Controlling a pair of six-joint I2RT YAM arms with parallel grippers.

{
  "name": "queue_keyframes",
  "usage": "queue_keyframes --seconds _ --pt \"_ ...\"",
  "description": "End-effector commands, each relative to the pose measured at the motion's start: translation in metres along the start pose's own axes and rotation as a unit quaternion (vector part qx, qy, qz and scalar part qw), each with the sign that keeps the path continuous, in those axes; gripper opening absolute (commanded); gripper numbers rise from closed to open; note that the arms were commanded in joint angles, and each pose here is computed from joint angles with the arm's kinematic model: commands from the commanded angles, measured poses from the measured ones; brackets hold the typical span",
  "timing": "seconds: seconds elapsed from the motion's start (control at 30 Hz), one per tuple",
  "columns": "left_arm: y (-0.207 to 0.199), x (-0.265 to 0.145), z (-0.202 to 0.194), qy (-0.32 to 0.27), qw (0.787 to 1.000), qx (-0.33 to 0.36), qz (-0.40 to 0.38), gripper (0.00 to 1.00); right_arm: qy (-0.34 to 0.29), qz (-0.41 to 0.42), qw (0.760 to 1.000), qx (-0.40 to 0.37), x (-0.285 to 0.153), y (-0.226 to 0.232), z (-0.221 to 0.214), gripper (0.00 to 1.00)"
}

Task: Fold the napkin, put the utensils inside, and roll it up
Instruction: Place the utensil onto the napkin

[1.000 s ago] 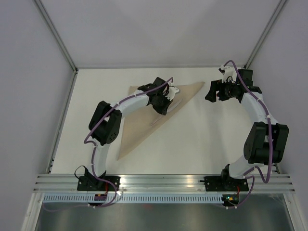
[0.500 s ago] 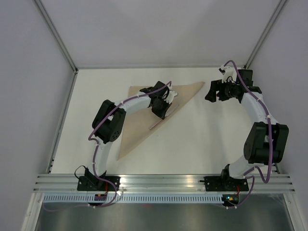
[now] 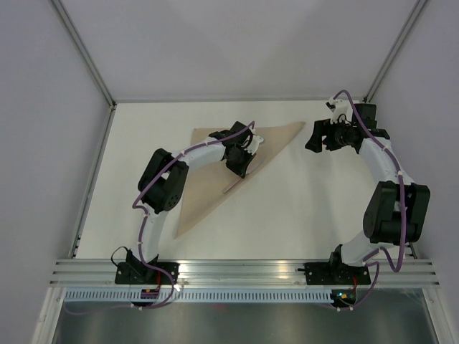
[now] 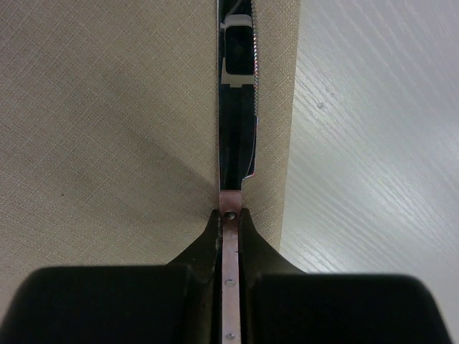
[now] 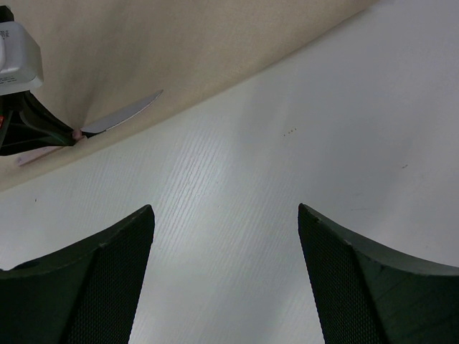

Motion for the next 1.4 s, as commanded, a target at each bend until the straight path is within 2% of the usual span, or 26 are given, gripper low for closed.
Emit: queue_keyframes --seconds 0.0,0.33,1.03,1.37 --pt "-0.001 0.010 -0.013 0.024 0.999 -0.030 0.014 0.02 -0.013 0.006 1.000 0.002 0.002 -0.002 0.004 0.86" --pt "-0.007 0.006 -0.015 0.023 0.998 -0.052 0.011 0.02 -0.012 0.009 1.000 0.002 0.004 -0.002 0.002 0.86" --pt "-0.007 0.021 -0.031 0.055 0.998 -0.032 0.014 0.02 -0.010 0.000 1.000 0.021 0.013 -0.007 -0.003 0.86" --pt "-0.006 0.021 -0.032 0.046 0.999 -0.013 0.022 0.02 -0.030 -0.029 0.994 0.098 0.035 -0.019 -0.005 0.86"
Point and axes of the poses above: each gripper's point midway between its finger pads, its own x axis out along the fingers, its own y axis along the line the jaws close on, z = x × y, the point moved 7 cm from there along -x, back along the fingers, and after that the axes turned 13 degrees about -x, right-handed, at the moved point
